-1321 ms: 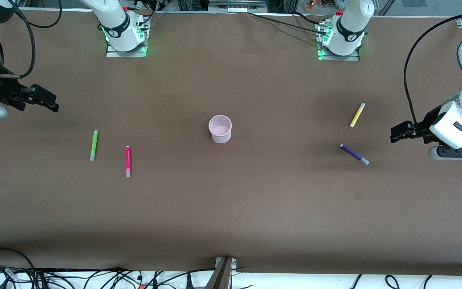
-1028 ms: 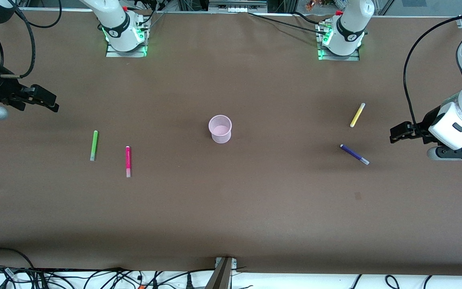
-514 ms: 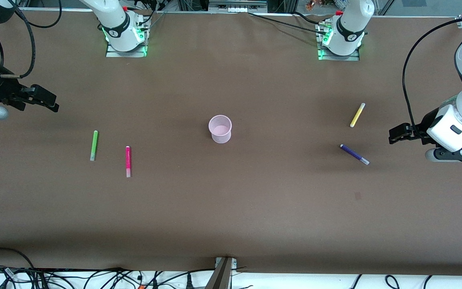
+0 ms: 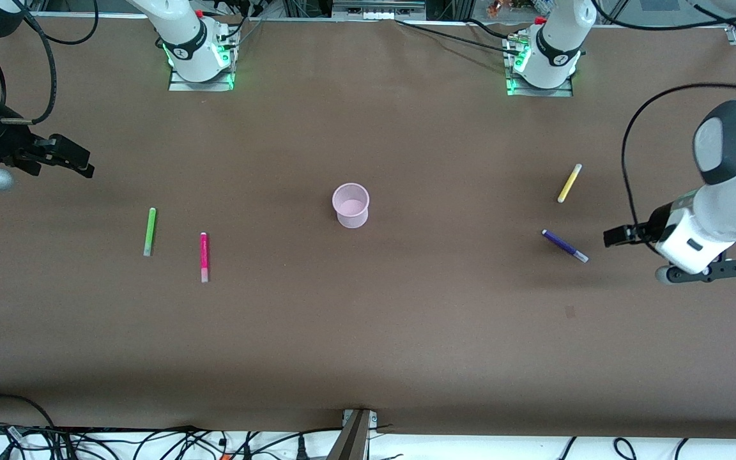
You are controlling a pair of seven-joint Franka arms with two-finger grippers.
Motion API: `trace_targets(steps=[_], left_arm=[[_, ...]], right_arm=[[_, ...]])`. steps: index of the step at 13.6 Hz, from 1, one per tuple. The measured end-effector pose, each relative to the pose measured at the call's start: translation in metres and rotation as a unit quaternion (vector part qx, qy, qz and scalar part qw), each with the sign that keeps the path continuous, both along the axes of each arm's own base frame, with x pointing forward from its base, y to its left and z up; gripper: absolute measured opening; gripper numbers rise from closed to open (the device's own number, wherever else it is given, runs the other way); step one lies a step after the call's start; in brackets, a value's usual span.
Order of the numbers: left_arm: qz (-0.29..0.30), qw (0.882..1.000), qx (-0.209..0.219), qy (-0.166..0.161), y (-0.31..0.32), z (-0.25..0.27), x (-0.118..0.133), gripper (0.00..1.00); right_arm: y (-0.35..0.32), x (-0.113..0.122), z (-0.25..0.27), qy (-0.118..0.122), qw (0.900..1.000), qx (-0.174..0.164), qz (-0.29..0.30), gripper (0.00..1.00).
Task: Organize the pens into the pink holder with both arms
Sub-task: 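Lower the left gripper onto the blue marker and grasp it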
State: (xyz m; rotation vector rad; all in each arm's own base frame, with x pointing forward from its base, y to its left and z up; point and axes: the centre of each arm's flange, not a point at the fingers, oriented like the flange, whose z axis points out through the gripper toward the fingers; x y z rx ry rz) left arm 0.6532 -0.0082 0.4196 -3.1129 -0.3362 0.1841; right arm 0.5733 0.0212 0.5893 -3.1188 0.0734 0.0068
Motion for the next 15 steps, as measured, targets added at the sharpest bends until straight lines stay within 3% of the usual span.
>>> trace_targets(steps=[7,15], left_arm=[[0.169,0.985,0.022,0.013,-0.009,-0.128,-0.040,1.00],[0.213,0.977,0.020,-0.005,-0.027,-0.204,-0.084,1.00]], right_arm=[[0.000,0.000,0.000,0.000,1.000,0.000,0.000,1.00],[0.000,0.000,0.001,0.000,1.000,0.000,0.000,1.00]])
